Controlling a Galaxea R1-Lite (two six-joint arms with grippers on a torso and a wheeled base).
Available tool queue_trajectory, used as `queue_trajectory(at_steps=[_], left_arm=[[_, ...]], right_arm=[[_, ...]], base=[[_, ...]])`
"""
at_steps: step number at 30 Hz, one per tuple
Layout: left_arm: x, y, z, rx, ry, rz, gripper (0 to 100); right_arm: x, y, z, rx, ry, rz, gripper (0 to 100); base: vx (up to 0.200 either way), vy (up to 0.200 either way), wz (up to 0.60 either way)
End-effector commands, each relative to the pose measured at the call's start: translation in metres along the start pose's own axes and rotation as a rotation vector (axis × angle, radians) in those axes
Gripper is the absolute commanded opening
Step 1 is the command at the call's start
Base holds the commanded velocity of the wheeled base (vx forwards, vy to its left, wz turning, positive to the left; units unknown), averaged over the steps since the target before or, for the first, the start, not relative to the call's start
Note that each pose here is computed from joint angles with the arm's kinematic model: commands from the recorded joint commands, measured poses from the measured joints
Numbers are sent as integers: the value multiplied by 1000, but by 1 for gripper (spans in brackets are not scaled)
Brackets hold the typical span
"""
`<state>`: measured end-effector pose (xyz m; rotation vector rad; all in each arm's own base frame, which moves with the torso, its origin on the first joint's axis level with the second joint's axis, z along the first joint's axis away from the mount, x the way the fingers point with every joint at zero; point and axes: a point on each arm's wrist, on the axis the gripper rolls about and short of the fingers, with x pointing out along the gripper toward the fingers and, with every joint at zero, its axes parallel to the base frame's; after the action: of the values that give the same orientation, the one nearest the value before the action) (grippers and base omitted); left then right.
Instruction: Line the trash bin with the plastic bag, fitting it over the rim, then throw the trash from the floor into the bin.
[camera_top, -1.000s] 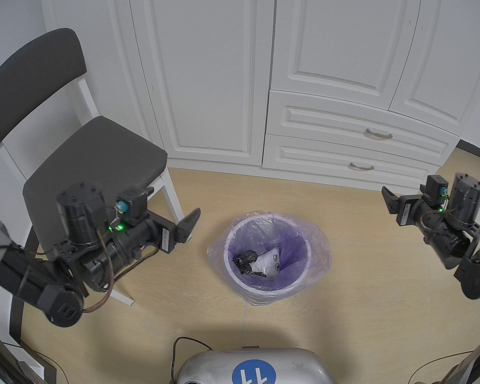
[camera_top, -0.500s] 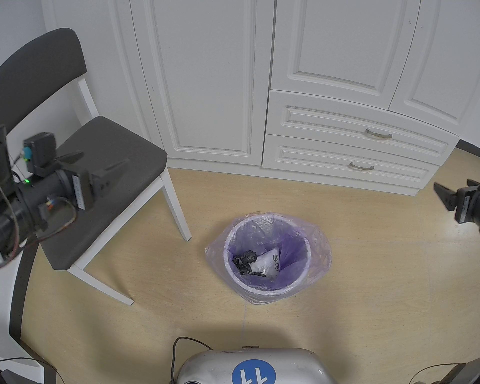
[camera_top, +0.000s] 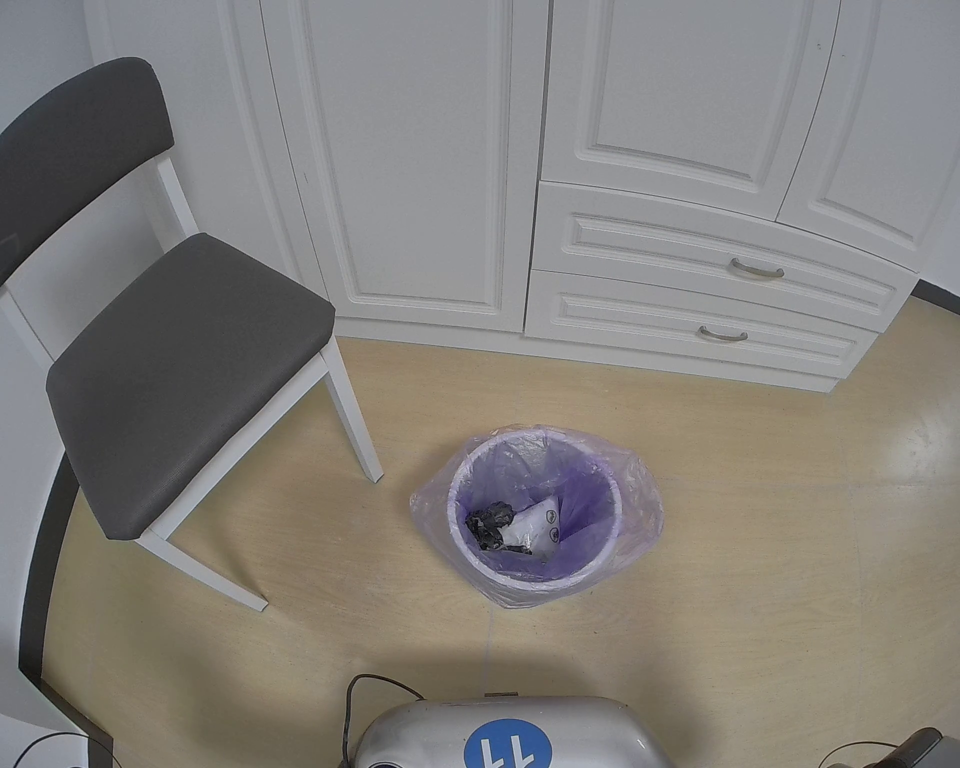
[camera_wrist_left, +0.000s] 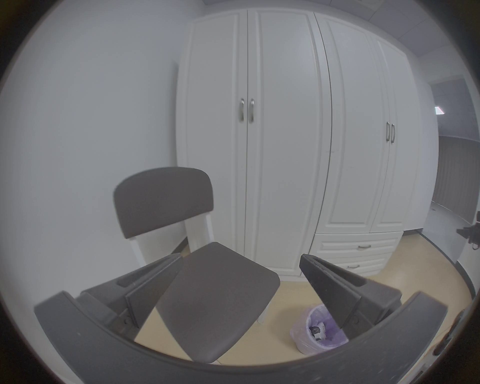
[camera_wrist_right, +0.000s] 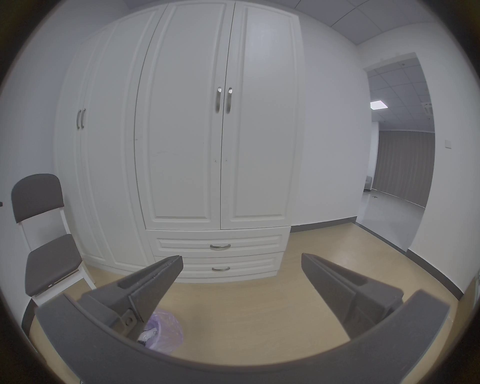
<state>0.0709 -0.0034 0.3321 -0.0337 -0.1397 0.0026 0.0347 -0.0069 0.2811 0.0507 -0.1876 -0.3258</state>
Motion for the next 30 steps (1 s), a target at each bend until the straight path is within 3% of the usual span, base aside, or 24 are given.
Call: queue_trajectory(at_steps=[1,10,19,30], left_arm=[[-62,5,10,-3,-120,65,100],[-146,6,-13,0,-133,74,100],[-184,7,-34,3,-128,75,100],[-203,8,-71,12,-108,73,100]], right_arm=[[-54,-20,-3,38,-98,-24,100],[-116,-42,-39,59,-151,-21,100],[-136,-49,-64,60,-160,-9,100],[-135,-48,-66,74,-156,-3,100]], base=[[0,0,0],[0,0,0],[0,0,0],[0,0,0]])
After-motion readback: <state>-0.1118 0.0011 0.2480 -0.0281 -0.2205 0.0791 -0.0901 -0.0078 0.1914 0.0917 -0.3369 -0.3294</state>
